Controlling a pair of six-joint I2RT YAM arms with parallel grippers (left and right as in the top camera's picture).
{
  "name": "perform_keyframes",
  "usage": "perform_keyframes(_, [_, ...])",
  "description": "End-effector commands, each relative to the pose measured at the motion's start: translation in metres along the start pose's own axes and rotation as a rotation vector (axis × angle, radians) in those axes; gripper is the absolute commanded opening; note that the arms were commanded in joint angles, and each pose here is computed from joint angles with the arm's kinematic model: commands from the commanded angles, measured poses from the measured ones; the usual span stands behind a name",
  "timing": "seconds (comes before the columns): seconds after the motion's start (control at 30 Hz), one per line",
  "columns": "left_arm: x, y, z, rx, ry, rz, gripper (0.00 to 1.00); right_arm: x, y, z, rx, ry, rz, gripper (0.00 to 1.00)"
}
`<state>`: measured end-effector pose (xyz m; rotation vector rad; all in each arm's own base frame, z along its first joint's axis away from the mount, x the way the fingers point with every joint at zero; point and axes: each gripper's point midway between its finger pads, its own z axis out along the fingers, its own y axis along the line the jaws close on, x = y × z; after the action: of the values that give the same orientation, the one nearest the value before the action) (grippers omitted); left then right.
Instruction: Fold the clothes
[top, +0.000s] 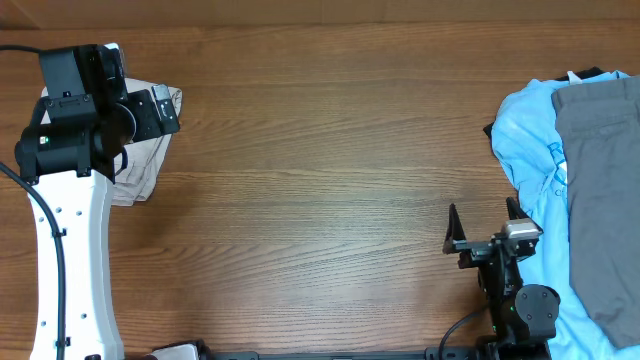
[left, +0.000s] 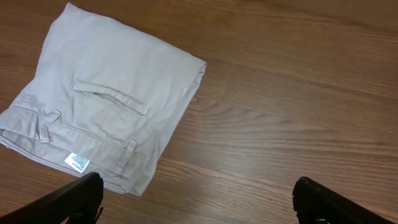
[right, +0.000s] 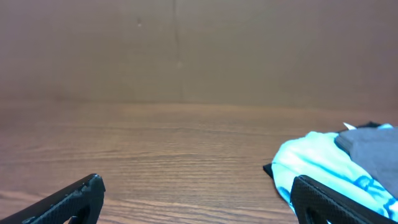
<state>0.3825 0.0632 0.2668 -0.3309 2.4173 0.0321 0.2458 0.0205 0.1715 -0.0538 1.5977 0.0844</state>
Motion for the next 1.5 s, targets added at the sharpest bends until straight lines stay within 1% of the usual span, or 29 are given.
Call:
perform_keyframes(0.0, [0.000,-0.001,0.000,0.008,-0.002,-0.008,1.00,0.001,-0.008,0.000,0.043,-0.008,0.059,1.00])
perform_keyframes(1.1, [0.001,-0.001,-0.003,0.008,-0.006,-0.008,1.00,0.001,-0.006,0.000,0.032,-0.007,0.058,1.00])
perform_keyframes(1.27, [-0.010,-0.003,-0.046,0.023,-0.118,-0.005,1.00,0.001,-0.006,0.000,0.032,-0.007,0.058,1.00])
perform_keyframes(1.37, [-0.015,-0.011,-0.088,0.050,-0.219,0.009,1.00,0.001,-0.006,0.000,0.032,-0.007,0.058,1.00])
perform_keyframes(1.47, [-0.013,-0.028,-0.145,0.114,-0.355,0.047,1.00,0.001,-0.006,0.000,0.032,-0.007,0.058,1.00])
